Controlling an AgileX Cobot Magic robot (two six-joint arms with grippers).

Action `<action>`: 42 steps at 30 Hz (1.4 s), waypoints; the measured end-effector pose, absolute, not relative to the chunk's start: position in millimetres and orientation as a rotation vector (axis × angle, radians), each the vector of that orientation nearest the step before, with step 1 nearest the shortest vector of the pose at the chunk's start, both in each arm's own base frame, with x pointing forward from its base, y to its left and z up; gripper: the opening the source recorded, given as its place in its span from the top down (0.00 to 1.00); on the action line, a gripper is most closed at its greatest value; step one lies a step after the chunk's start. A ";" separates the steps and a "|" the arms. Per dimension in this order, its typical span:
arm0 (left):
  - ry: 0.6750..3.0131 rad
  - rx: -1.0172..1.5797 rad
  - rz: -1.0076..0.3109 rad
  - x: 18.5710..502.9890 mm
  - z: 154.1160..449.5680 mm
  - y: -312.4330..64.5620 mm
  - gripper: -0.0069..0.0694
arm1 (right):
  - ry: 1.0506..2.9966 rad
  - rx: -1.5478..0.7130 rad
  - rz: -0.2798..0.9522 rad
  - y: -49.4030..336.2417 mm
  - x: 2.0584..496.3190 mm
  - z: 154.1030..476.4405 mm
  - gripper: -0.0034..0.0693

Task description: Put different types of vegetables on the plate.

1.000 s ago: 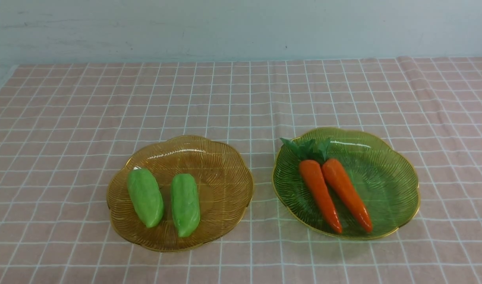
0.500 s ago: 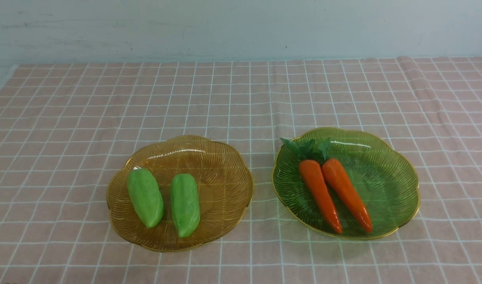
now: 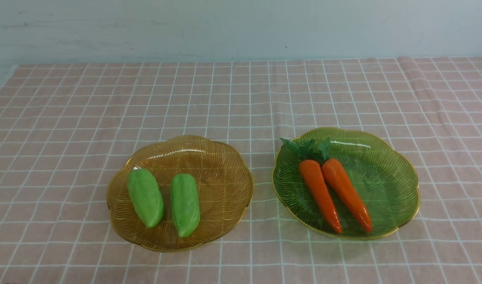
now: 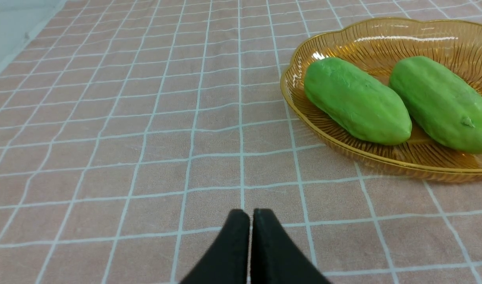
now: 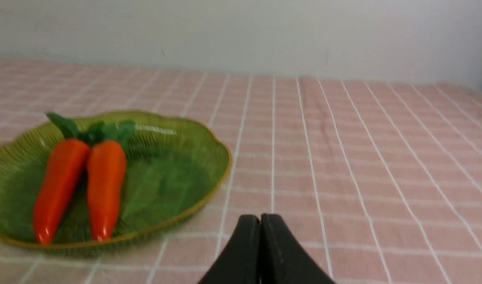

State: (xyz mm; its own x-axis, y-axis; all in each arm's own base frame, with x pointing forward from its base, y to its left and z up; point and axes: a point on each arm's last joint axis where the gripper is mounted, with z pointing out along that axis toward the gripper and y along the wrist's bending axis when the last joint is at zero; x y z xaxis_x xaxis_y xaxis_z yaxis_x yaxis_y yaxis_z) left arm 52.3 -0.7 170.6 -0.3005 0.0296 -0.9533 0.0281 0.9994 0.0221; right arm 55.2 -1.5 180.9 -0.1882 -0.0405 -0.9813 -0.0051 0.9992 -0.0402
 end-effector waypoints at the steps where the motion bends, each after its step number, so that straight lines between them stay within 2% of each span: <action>1: 1.876 0.042 0.001 52.3 170.6 -0.7 0.91 | 1.782 -0.025 -0.036 -2.1 54.8 179.0 0.97; 42: 1.876 0.042 0.001 52.3 170.6 -0.7 0.91 | 1.789 0.014 -0.009 -2.2 54.7 178.4 0.97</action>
State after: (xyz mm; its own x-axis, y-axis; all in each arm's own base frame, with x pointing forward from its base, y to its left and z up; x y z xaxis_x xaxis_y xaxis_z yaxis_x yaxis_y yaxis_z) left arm 52.3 -0.7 170.6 -0.3005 0.0296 -0.9533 0.0281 0.9994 0.0221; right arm 54.7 -2.2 178.4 -0.2162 0.0050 -0.9763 0.0145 0.9999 0.0019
